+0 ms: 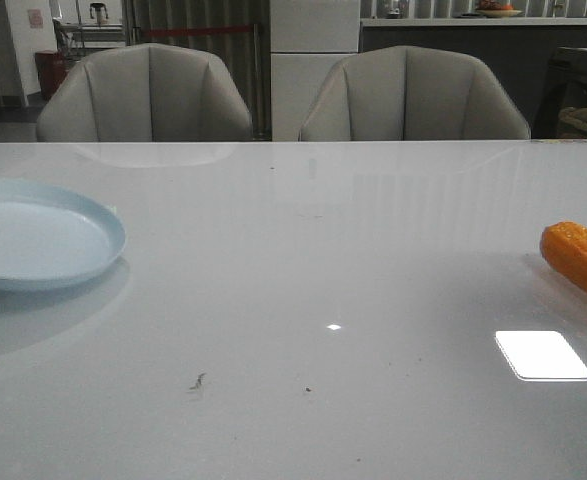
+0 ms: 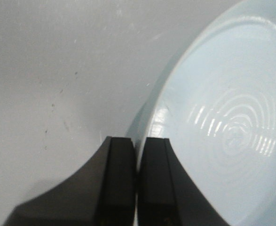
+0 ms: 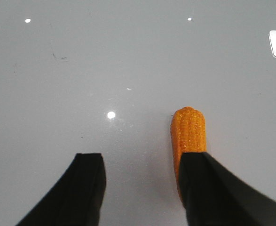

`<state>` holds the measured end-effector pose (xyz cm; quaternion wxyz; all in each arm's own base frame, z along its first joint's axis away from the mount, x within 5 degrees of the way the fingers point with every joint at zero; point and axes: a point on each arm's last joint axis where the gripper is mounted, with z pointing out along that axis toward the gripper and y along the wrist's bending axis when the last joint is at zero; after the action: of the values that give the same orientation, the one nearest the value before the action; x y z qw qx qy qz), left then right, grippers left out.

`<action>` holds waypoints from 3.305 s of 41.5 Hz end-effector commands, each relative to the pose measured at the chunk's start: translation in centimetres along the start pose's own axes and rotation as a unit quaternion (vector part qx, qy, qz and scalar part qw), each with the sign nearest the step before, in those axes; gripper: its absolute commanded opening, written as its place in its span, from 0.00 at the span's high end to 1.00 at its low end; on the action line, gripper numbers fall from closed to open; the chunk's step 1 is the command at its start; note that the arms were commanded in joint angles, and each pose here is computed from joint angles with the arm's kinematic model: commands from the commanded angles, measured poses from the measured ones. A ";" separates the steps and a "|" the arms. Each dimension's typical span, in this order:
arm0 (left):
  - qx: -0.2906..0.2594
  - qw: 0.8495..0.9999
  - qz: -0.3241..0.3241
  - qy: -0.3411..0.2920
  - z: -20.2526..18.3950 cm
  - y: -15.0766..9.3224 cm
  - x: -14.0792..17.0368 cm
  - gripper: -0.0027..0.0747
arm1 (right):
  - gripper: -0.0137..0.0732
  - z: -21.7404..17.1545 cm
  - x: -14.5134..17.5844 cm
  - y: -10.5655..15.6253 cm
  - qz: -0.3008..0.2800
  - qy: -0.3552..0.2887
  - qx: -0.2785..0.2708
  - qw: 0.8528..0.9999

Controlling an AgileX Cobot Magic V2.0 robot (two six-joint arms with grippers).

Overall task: Place corn on plate with both arms
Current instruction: 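Grip the plate rim with the left gripper and lift it, then carry the plate toward the table center and set it down, then open the left gripper and raise it away from the plate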

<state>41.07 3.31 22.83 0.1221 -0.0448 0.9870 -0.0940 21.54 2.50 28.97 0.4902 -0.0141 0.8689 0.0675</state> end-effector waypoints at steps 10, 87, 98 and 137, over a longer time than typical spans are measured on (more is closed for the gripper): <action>0.118 0.987 0.066 -0.085 -8.2 -8.0 -2.0 0.84 | 0.30 -0.7 -1.9 0.1 0.001 -0.055 0.001 0.998; 0.098 0.965 0.239 0.054 5.1 -21.9 1.7 0.28 | 0.30 -0.7 -1.3 0.1 0.000 -0.023 -0.002 1.000; 0.050 0.955 0.283 -0.070 -0.3 -22.4 -1.2 0.28 | 0.30 -0.7 -1.3 0.1 0.000 -0.021 -0.003 1.000; -0.075 0.856 0.168 -0.484 -21.8 -7.1 8.8 0.28 | 0.30 -0.7 -1.1 0.2 0.000 -0.015 -0.003 1.000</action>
<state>30.17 -1.60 40.88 0.5101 0.0931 0.8545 0.0301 21.12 2.61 28.36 0.4542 -0.0190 0.8879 0.0707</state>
